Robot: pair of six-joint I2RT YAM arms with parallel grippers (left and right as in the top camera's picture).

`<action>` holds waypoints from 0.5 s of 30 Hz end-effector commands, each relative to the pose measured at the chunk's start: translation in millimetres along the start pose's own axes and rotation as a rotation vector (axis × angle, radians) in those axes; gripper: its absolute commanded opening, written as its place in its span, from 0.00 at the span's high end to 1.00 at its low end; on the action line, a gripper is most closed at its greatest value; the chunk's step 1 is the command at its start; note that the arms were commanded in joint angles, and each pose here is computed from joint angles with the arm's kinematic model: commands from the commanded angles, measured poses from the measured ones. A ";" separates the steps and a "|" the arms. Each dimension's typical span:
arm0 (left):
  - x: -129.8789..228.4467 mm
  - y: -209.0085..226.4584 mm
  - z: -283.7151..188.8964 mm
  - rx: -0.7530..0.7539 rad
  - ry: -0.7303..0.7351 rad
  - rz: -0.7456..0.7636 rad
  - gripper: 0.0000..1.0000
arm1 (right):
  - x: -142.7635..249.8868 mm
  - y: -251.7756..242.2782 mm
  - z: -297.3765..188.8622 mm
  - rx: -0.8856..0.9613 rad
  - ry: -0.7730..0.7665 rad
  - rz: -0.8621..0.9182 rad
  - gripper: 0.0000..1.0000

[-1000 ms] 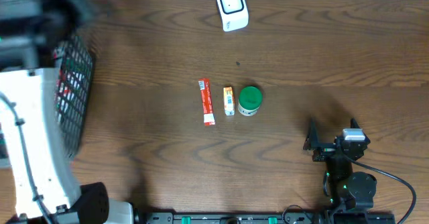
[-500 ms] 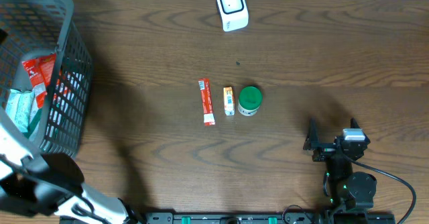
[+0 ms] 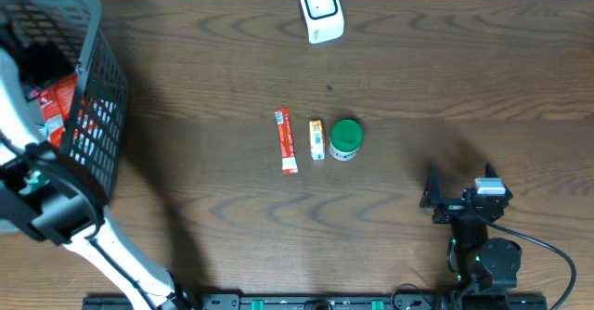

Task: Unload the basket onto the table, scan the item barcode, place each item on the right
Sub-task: 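Move the left gripper back into the basket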

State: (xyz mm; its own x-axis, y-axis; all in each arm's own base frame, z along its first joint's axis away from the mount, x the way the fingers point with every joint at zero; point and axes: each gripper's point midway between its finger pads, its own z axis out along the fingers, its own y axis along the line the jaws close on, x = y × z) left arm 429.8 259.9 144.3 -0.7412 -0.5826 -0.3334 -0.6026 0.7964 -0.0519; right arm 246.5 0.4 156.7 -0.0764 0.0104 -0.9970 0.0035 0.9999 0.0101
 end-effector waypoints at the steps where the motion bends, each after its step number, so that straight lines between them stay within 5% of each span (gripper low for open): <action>1: 3.7 -7.1 18.3 -0.012 0.027 0.059 0.08 | 1.6 1.1 0.1 -0.006 0.005 0.010 0.01; 15: 32.3 5.3 80.4 -0.091 0.165 0.070 0.09 | 1.6 1.1 0.1 -0.006 0.005 0.010 0.01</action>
State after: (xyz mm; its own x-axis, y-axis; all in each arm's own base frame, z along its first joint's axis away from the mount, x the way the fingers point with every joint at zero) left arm 434.9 254.3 69.1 -0.8047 -0.5580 -0.2029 -0.5728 0.8195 0.0180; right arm 246.5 0.5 156.7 -0.0764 0.0107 -0.9970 0.0031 0.9999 0.0105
